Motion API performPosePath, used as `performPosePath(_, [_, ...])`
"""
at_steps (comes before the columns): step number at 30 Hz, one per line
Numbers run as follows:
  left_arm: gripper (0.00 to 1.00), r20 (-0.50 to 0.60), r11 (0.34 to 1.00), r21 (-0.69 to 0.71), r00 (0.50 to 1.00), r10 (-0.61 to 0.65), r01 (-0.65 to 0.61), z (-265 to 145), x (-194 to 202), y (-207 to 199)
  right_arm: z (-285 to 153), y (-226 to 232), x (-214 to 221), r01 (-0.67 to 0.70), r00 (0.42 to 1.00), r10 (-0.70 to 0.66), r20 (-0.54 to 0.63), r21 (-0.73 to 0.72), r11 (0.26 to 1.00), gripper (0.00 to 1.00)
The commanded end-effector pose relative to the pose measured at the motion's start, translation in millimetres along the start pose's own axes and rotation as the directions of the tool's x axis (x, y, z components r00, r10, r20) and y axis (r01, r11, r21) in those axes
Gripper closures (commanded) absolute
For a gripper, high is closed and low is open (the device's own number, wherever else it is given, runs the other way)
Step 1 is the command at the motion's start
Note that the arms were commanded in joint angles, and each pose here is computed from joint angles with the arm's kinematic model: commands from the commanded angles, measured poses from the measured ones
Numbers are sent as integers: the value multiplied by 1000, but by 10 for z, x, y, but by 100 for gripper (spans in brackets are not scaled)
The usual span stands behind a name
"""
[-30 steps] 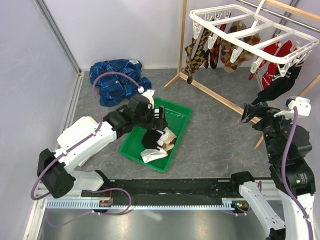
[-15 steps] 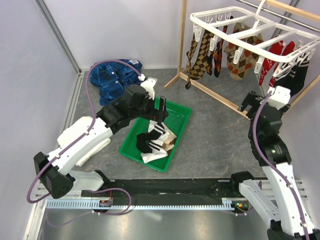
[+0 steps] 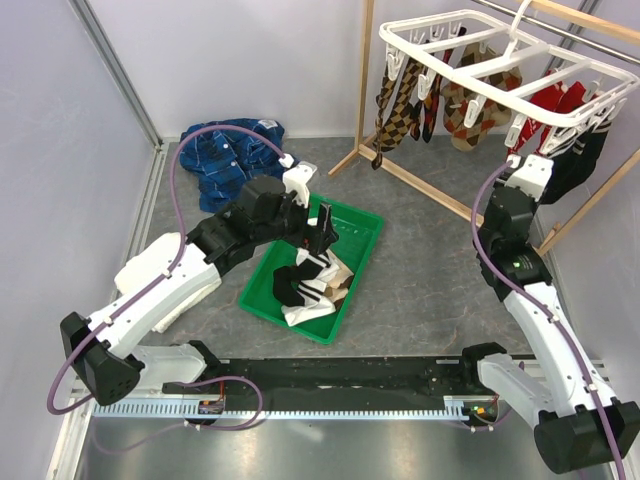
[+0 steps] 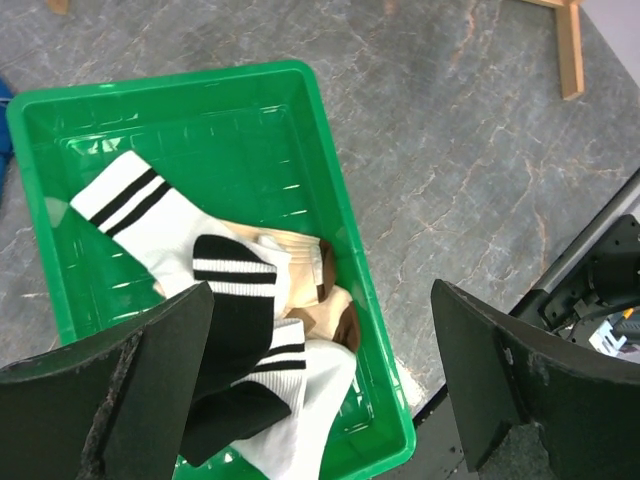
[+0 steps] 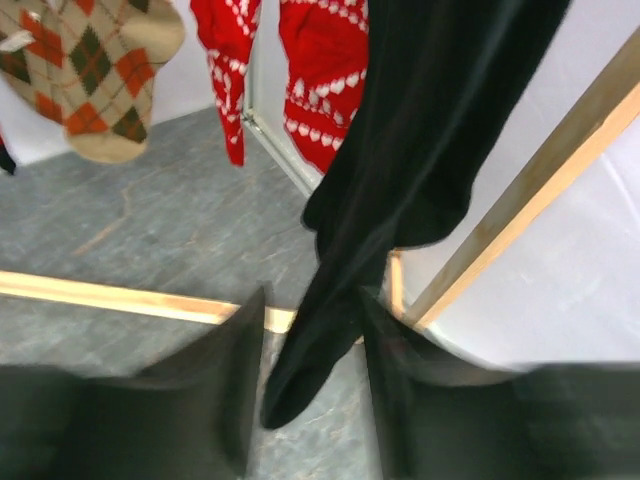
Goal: Remove the socks clipped to the hanger
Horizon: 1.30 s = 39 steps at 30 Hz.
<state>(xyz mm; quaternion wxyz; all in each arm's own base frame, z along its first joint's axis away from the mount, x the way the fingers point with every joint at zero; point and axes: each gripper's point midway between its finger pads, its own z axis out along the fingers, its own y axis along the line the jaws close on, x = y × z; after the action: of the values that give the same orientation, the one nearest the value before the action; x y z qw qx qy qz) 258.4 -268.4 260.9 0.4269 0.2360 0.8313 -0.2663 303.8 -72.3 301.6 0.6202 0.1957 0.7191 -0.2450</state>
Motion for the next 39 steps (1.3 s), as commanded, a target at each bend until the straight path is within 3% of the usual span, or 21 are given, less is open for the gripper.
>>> performPosePath(1, [4, 67, 997, 63, 997, 46, -50, -48, -157, -115, 48, -71, -125, -23, 998, 20, 53, 55, 998, 64])
performPosePath(4, [5, 71, 996, 76, 997, 42, -48, -62, -172, -144, 29, -50, -61, -25, 999, 23, 43, 33, 999, 85])
performPosePath(5, [5, 75, 996, 82, 996, 40, -46, -73, -180, -156, 13, -47, -66, -29, 999, 28, 43, 22, 999, 100])
performPosePath(11, [5, 105, 984, 177, 994, -5, -14, -292, -336, -378, -277, 231, -179, -131, 989, 144, 30, -254, 958, 100])
performPosePath(16, [6, 147, 972, 234, 987, -64, 28, -452, -540, -567, -692, 421, -381, -210, 970, 245, 7, -493, 844, 100])
performPosePath(21, [6, 199, 973, 223, 974, -108, 62, -489, -617, -649, -1031, 455, -629, -287, 940, 340, -31, -612, 737, 100])
performPosePath(29, [5, 329, 940, 308, 943, 41, -148, -368, -798, -1287, -1488, 721, -979, -380, 883, 444, -152, -787, 487, 100])
performPosePath(39, [3, 467, 861, 373, 872, 147, -345, -214, -1157, -1879, -1694, 852, -1255, -446, 816, 526, -240, -839, 311, 100])
